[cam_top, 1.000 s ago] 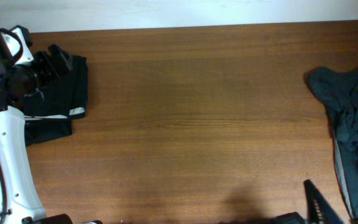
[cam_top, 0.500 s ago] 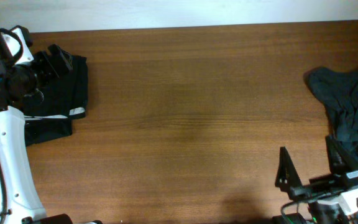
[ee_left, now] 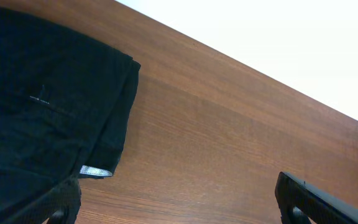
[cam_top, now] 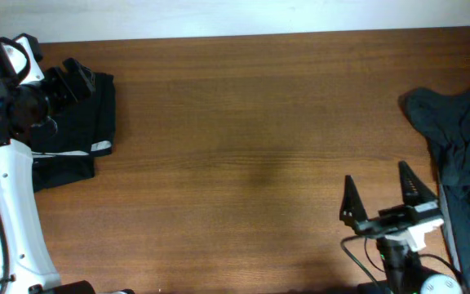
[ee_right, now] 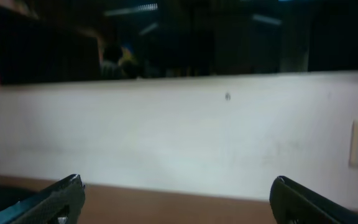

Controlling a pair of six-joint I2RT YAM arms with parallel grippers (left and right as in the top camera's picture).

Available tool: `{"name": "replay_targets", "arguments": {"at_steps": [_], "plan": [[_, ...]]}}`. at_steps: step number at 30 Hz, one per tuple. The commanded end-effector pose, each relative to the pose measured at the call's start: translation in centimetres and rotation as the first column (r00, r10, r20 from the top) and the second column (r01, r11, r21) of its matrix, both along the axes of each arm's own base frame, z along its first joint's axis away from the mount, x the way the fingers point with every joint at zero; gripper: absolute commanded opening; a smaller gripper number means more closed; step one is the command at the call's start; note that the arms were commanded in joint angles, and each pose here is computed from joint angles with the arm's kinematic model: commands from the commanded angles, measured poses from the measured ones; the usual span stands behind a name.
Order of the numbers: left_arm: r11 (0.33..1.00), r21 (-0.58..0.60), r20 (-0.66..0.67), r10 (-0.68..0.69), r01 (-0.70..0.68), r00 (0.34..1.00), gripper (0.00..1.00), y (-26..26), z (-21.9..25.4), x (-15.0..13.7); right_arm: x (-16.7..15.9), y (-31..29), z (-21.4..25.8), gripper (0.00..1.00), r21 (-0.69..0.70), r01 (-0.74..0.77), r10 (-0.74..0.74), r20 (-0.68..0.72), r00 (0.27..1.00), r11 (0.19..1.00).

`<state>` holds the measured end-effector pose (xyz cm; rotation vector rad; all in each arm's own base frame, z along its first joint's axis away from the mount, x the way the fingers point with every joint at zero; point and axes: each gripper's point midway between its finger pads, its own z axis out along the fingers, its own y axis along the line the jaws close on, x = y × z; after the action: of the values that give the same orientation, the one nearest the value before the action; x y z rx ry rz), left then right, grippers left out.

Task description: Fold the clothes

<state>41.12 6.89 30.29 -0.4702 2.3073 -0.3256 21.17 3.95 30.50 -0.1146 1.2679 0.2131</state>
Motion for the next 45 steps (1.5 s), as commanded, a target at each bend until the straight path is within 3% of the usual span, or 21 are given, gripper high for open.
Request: {"name": "replay_targets", "arguments": {"at_steps": [1,12,22,31,45], "plan": [[1.000,-0.001,-0.013,0.000,0.000,1.000,1.00,0.0,-0.6,0.0,1.0,0.0,-2.6,0.99,-0.008,0.007,-0.007,-0.029,1.000,1.000],[1.000,-0.001,-0.013,0.000,0.000,1.000,1.00,0.0,-0.6,0.0,2.7,0.1,-8.2,0.99,-0.016,0.008,-0.009,-0.103,0.995,1.000],[1.000,-0.001,-0.013,0.000,0.000,1.000,0.99,0.0,-0.6,0.0,3.2,-0.3,-12.7,0.99,-0.036,0.030,-0.039,-0.282,0.959,0.999],[1.000,-0.001,-0.013,0.000,0.000,1.000,0.99,0.0,-0.6,0.0,3.2,-0.6,-14.8,0.99,-0.046,0.044,-0.058,-0.363,0.930,0.998],[1.000,-0.001,-0.013,0.000,0.000,1.000,0.99,0.0,-0.6,0.0,3.2,-0.6,-14.8,0.99,-0.046,0.044,-0.058,-0.363,0.930,0.998]]}}
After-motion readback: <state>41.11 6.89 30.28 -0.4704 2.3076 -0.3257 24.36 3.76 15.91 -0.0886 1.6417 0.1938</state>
